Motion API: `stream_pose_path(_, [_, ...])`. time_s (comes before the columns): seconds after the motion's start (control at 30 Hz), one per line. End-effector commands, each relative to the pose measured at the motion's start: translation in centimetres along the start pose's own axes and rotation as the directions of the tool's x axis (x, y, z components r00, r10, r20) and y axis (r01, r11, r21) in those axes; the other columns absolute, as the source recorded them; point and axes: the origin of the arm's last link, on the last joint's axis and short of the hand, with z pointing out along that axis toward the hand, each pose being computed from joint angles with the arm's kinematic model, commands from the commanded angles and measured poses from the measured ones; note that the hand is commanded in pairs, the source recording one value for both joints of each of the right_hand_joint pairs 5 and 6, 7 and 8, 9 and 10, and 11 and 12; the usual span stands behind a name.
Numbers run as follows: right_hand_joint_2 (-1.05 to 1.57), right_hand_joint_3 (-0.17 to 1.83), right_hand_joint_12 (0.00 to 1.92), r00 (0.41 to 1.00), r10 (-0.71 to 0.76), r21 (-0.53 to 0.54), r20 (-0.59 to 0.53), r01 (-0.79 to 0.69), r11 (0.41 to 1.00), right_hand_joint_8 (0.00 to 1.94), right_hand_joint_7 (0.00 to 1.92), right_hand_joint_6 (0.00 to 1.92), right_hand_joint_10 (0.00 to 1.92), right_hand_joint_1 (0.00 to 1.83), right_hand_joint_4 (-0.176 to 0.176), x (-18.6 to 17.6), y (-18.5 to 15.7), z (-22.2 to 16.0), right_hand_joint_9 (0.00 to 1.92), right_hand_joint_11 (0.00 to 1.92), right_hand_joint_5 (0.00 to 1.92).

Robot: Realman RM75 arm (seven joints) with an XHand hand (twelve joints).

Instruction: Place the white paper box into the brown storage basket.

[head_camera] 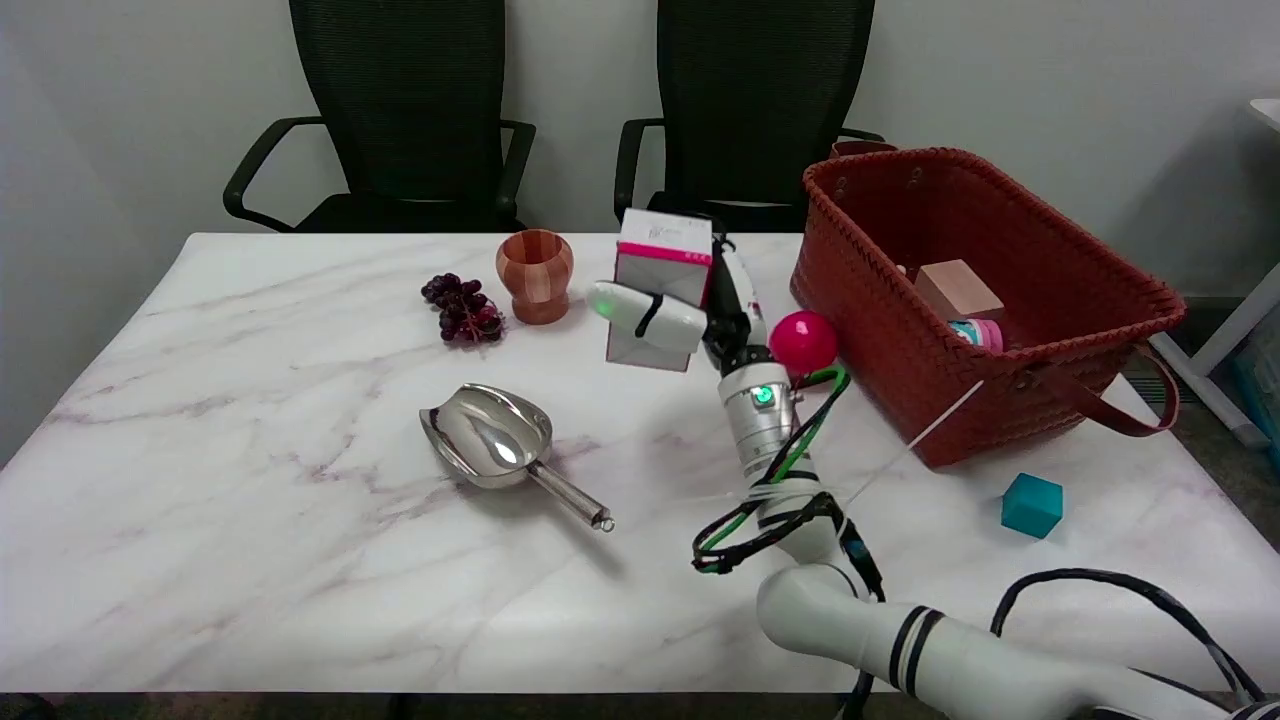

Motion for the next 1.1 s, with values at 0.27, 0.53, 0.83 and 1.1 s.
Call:
stream_pose_path(0.27, [0.77, 0.26, 0.97, 0.887, -0.39, 0.244, -0.247, 0.446, 0.861, 1.24, 1.24, 0.87, 1.15, 1.2, 0.0, 7.0, -12.6, 3.4, 1.15, 0.97, 0.87])
stream_pose_path(0.53, [0.67, 0.29, 0.94, 0.775, -0.547, 0.177, -0.315, 0.615, 0.769, 1.22, 1.22, 0.84, 1.13, 1.22, 0.0, 10.2, -14.8, 4.2, 1.13, 0.94, 0.84])
stream_pose_path(0.83, [0.47, 0.31, 0.83, 0.649, -0.701, 0.004, -0.295, 0.735, 0.678, 1.13, 1.13, 0.69, 1.09, 1.26, 0.0, 14.1, -15.2, 4.5, 1.09, 0.83, 0.69])
stream_pose_path(1.1, [0.32, 0.33, 0.75, 0.544, -0.796, -0.156, -0.266, 0.79, 0.593, 1.08, 1.08, 0.55, 1.04, 1.29, 0.0, 18.1, -14.8, 4.9, 1.04, 0.75, 0.55])
